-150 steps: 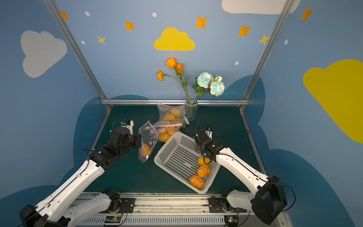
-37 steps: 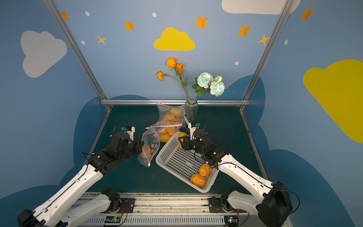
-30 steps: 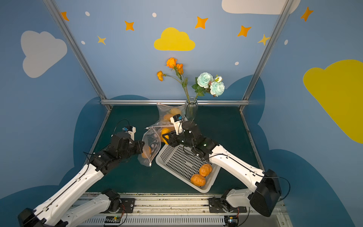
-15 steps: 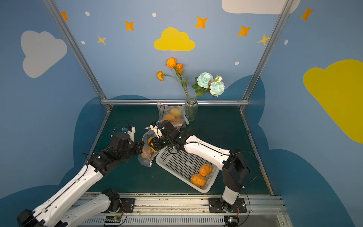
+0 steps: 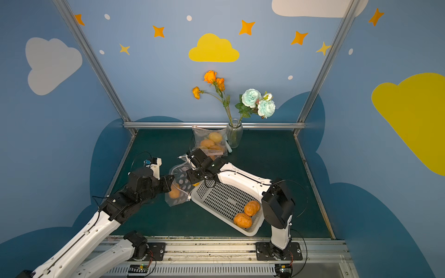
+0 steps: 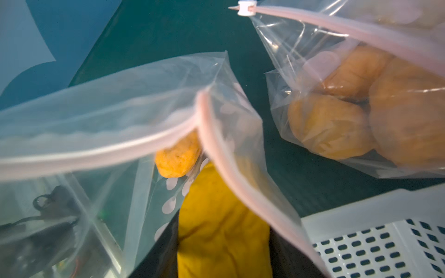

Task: Put the potatoes into a zipper bag and zip it
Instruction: Place the potato into the zipper food storage bag.

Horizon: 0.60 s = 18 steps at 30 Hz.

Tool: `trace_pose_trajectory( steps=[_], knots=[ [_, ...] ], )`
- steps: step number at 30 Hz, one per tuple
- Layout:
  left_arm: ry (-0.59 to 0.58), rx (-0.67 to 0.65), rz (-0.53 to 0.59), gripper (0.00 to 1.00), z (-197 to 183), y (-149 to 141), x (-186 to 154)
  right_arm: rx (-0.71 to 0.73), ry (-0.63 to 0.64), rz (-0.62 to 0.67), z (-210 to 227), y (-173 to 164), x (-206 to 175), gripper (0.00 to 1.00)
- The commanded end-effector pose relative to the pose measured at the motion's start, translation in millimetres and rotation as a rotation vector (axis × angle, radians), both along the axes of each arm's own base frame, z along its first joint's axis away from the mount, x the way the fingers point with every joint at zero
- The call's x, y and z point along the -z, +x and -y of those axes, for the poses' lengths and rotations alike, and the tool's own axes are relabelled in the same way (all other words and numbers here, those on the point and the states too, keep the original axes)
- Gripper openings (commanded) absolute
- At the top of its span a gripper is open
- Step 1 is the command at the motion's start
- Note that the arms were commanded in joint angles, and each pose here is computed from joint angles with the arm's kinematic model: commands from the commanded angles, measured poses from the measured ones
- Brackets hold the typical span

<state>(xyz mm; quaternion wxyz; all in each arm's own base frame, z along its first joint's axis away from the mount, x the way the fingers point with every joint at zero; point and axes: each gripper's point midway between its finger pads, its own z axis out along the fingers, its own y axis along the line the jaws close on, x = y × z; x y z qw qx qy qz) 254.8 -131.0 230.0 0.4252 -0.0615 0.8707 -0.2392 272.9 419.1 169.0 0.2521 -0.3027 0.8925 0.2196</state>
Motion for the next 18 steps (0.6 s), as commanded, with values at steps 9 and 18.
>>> trace_pose_trajectory(
  steps=[9, 18],
  knots=[
    [-0.019, 0.002, 0.022, 0.03, 0.7, -1.3, -3.9, -0.125, 0.006, -0.01, -3.9, -16.4, -3.4, 0.76],
    [-0.006, 0.011, -0.006, 0.03, 6.1, 5.0, 3.9, -0.154, 0.1, 0.037, -1.2, -24.0, -39.1, 0.87]
  ],
)
